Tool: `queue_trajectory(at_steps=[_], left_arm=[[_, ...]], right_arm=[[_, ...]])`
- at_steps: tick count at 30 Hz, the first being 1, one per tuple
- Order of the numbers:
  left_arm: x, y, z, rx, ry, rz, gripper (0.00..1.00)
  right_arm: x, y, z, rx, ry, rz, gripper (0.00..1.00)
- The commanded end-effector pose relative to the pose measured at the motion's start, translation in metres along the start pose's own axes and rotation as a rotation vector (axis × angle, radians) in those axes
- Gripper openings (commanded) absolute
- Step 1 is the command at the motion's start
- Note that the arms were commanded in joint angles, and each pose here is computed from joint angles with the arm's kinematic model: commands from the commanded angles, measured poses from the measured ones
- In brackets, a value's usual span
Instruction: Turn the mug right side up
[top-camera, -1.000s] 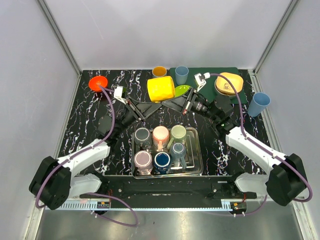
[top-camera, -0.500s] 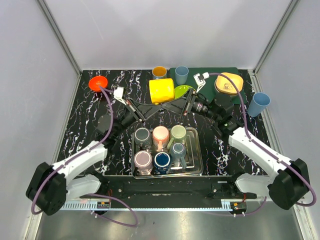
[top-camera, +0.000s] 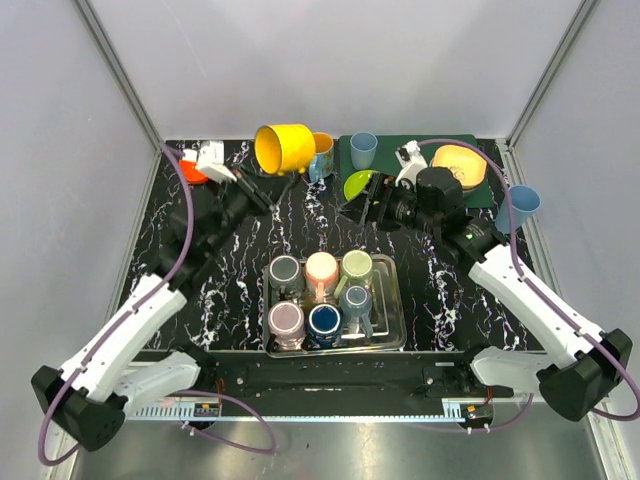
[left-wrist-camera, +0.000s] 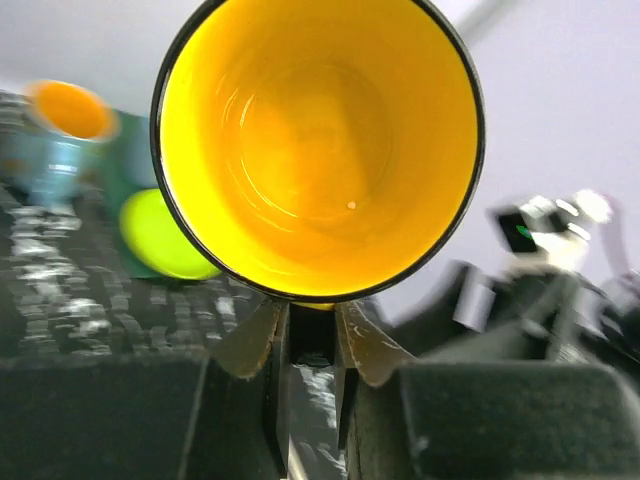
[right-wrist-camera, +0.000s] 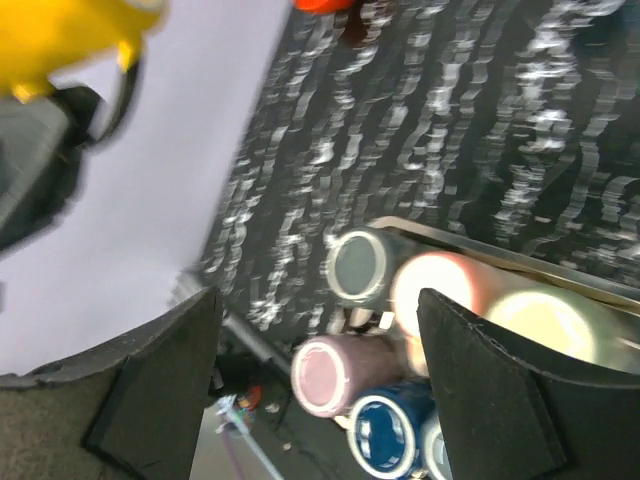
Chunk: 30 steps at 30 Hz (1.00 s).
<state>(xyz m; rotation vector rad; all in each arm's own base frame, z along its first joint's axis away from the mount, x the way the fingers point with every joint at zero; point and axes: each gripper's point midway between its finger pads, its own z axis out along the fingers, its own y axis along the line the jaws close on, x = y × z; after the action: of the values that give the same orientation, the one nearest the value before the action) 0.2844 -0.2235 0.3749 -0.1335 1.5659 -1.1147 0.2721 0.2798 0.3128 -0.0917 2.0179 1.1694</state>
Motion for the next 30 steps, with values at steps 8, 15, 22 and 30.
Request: queue_trajectory(at_steps=[8,15,22,30], left_arm=[[-0.002,0.194,0.041,-0.739,0.234,0.238,0.00],[0.038,0.242,0.075,-0.805,0.361,0.259,0.00],[0.061,0.281,0.103,-0.851,0.422,0.285,0.00],[0.080,0.318,0.131,-0.893,0.490,0.347,0.00]], right_arm=[[-0.021,-0.064,-0.071,0.449,-0.113,-0.194,0.84],[-0.012,-0.078,-0.072,0.478,-0.098,-0.211,0.84],[0.002,-0.087,-0.061,0.471,-0.058,-0.190,0.84],[0.009,-0.099,-0.057,0.505,-0.038,-0.189,0.84]])
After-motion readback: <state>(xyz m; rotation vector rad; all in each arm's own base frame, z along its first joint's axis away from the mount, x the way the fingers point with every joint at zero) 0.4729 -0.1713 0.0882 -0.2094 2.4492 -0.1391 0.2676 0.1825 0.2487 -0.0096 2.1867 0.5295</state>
